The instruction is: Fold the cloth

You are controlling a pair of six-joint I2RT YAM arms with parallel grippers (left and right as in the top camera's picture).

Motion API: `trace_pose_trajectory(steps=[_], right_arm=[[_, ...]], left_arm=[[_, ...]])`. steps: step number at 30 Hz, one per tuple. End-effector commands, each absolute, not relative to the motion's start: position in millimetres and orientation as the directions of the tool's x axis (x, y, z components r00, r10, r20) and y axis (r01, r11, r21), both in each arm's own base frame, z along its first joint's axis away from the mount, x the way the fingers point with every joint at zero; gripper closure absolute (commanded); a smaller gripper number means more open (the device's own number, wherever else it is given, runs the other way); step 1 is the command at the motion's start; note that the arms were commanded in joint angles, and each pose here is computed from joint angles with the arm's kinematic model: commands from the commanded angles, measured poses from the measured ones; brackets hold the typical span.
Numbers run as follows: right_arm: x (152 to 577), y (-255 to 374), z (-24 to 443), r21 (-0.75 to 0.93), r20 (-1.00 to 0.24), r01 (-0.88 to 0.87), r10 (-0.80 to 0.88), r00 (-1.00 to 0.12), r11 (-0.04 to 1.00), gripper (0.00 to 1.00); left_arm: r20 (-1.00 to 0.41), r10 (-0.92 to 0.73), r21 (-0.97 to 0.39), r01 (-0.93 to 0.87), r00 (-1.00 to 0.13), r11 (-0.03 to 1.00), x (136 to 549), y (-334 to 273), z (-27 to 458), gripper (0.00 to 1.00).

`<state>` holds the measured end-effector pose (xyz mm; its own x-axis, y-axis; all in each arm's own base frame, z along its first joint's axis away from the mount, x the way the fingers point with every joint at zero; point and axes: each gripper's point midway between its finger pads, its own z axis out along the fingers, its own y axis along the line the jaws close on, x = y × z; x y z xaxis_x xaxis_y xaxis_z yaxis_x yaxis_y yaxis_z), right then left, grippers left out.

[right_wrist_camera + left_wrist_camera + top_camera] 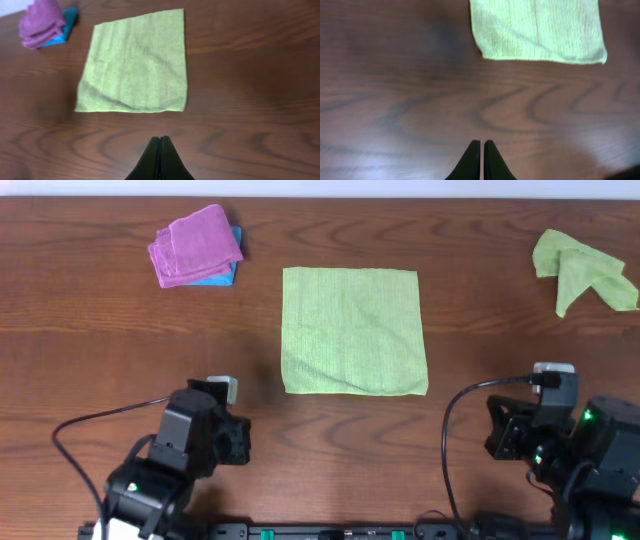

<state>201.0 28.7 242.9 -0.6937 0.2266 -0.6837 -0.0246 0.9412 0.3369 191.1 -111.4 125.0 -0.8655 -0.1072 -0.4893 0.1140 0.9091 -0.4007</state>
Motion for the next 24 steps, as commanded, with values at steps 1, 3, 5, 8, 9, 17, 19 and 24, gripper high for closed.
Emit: trace_pose_trajectory(steps=[1, 3, 5, 8, 9, 17, 19, 24], right_arm=[[199, 43, 233, 0.414, -0.641, -0.046, 0.254, -0.725, 0.909, 0.99], [200, 46, 220, 0.437, -0.621, -0.053, 0.259, -0.740, 0.898, 0.98], [207, 56, 206, 0.512, -0.597, -0.088, 0.280, -0.752, 0.855, 0.99], [215, 61, 184, 0.612, -0.537, -0.071, 0.348, -0.768, 0.788, 0.99], [216, 61, 179, 0.638, -0.518, -0.066, 0.364, -0.774, 0.767, 0.99], [213, 45, 173, 0.745, -0.469, -0.067, 0.449, -0.761, 0.664, 0.99], [209, 49, 171, 0.740, -0.470, -0.081, 0.427, -0.772, 0.668, 0.99], [195, 55, 158, 0.722, -0.477, -0.111, 0.375, -0.795, 0.683, 0.98]], left_arm=[[-0.468, -0.134, -0.462, 0.112, -0.874, 0.880, 196, -123, 113, 0.94], [-0.481, -0.141, -0.470, 0.119, -0.865, 0.875, 205, -127, 109, 0.94], [-0.480, -0.144, -0.471, 0.116, -0.865, 0.875, 215, -131, 104, 0.94], [-0.457, -0.144, -0.491, 0.114, -0.878, 0.864, 224, -138, 96, 0.94], [-0.444, -0.143, -0.508, 0.117, -0.885, 0.853, 227, -141, 93, 0.94], [-0.403, -0.210, -0.625, 0.100, -0.891, 0.774, 247, -114, 93, 0.94], [-0.386, -0.240, -0.639, 0.071, -0.891, 0.766, 245, -98, 92, 0.94], [-0.364, -0.187, -0.628, 0.092, -0.912, 0.773, 224, -84, 77, 0.94]])
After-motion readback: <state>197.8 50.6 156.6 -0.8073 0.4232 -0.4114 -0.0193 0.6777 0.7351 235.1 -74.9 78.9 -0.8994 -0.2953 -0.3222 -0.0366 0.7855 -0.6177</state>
